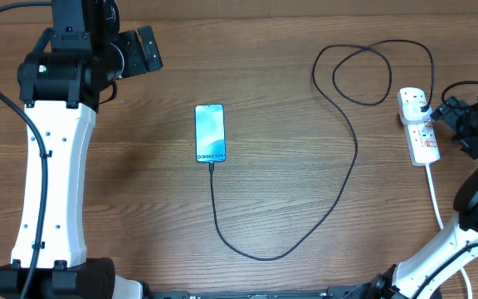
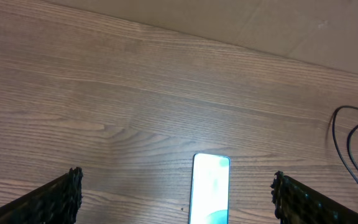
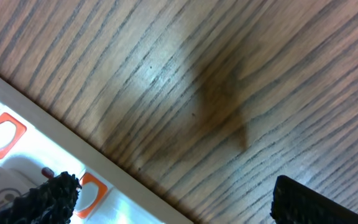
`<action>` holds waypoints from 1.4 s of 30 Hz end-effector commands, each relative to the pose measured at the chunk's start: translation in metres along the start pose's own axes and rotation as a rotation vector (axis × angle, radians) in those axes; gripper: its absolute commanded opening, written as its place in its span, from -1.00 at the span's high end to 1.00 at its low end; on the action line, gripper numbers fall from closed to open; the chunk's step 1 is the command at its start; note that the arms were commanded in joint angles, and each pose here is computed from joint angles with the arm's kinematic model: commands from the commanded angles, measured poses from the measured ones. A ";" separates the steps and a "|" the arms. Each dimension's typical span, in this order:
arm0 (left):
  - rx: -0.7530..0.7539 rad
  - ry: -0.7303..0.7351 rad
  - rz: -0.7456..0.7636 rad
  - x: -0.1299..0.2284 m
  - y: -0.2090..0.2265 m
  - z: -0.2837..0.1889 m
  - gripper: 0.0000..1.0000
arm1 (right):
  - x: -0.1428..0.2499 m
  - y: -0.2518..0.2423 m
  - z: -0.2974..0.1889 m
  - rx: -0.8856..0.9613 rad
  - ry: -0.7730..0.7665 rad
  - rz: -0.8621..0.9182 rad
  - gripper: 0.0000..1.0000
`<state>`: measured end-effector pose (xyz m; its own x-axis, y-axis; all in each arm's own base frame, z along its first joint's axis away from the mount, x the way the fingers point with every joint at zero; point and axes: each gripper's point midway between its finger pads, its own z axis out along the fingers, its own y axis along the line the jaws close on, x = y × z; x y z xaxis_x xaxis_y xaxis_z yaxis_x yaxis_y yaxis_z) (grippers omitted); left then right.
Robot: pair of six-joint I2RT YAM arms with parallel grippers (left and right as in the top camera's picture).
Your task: Plug charger to phone and switch on socket
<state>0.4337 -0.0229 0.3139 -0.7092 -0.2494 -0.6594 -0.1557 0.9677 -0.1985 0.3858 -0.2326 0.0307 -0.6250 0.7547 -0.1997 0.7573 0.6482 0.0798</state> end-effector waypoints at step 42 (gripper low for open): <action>-0.014 0.003 -0.012 0.001 0.002 0.003 -1.00 | 0.034 0.005 0.018 -0.062 0.097 0.000 -1.00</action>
<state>0.4337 -0.0229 0.3139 -0.7092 -0.2494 -0.6594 -0.1557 0.9677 -0.1985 0.3842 -0.2251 0.0166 -0.6105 0.7714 -0.1795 0.7616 0.6340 0.1342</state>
